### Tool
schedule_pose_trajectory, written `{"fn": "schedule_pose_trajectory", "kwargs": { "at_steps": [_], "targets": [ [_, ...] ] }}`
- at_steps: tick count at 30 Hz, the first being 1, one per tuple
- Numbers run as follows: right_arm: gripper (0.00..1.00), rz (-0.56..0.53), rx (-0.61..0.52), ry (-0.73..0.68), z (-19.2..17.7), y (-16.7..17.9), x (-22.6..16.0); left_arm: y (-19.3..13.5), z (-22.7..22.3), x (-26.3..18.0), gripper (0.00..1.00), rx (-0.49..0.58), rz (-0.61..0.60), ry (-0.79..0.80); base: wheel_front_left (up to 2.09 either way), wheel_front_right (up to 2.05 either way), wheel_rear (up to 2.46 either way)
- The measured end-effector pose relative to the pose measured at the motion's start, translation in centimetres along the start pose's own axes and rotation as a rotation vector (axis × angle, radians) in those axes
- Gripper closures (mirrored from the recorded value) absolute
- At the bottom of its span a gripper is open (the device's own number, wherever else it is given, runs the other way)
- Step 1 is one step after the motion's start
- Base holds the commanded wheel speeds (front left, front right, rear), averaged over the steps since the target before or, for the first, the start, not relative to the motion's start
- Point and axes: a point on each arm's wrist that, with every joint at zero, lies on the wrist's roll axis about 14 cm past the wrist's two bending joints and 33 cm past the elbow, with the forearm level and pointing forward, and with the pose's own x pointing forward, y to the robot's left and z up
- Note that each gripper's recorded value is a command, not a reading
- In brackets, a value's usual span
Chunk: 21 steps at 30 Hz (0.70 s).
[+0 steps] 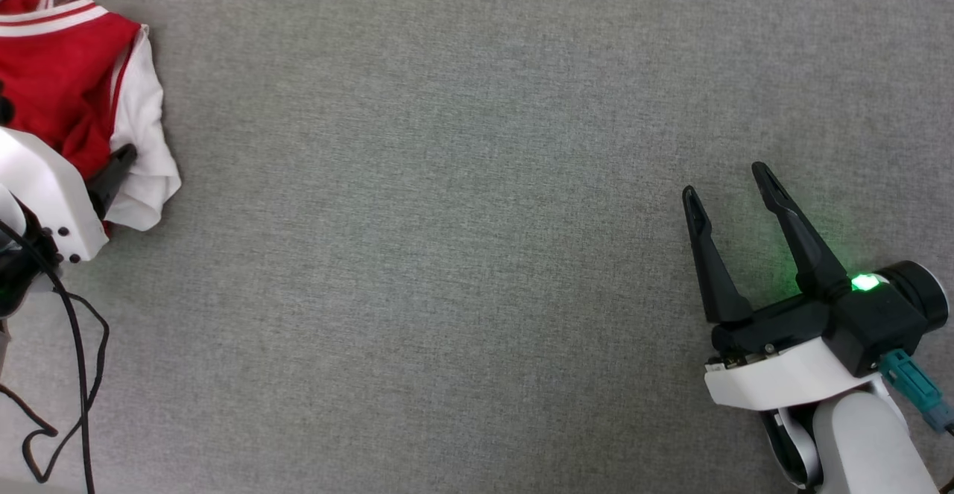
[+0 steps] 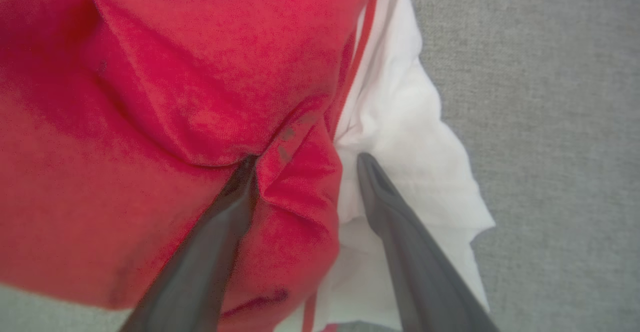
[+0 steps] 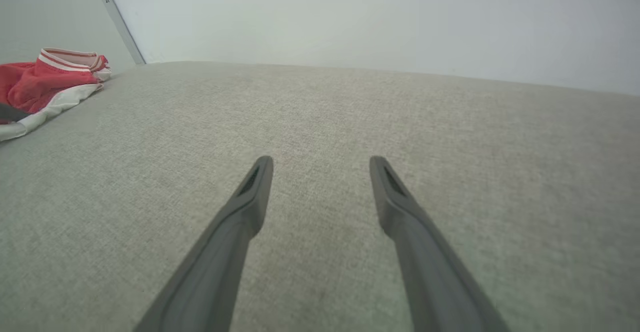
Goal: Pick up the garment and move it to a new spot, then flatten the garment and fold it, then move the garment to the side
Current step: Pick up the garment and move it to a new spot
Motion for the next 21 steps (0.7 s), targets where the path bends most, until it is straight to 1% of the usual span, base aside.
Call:
{"fn": "schedule_pose_trajectory", "kwargs": {
  "at_steps": [2,3,4,8,11,13,17,21],
  "targets": [
    [0.0,-0.006,0.0,0.007,-0.3,-0.2,-0.1,-0.3,-0.2,0.5,0.0,-0.002,-0.009,0.015,0.0,0.0,0.0],
    [0.0,-0.008,0.0,0.009,-0.4,-0.3,-0.1,-0.4,-0.3,0.7,0.6,-0.012,-0.015,0.018,0.0,0.0,0.0],
    [0.0,-0.01,-0.001,0.01,-0.4,-0.4,-0.1,-0.5,-0.4,0.8,1.0,-0.021,-0.021,0.021,0.0,0.0,0.0],
    [0.0,-0.008,-0.003,0.003,0.0,-0.2,-0.1,-1.0,-0.3,0.6,1.0,-0.046,-0.041,-0.006,0.0,0.0,0.0],
    [0.0,-0.006,-0.007,-0.011,0.8,0.1,-0.2,-0.7,0.5,-0.1,1.0,-0.048,-0.036,-0.065,0.0,0.0,0.0],
    [0.0,-0.007,-0.011,-0.023,1.5,0.2,-0.4,-0.7,1.5,-0.8,1.0,-0.044,-0.038,-0.123,0.0,0.0,0.0],
    [0.0,-0.011,-0.02,-0.055,3.3,0.6,-0.9,-1.2,4.1,-3.1,1.0,-0.083,-0.071,-0.259,0.0,0.0,0.0],
    [0.0,-0.026,-0.019,-0.083,5.0,0.8,-1.9,-1.6,6.3,-6.1,1.0,-0.071,-0.092,-0.375,0.0,0.0,0.0]
  ]
}}
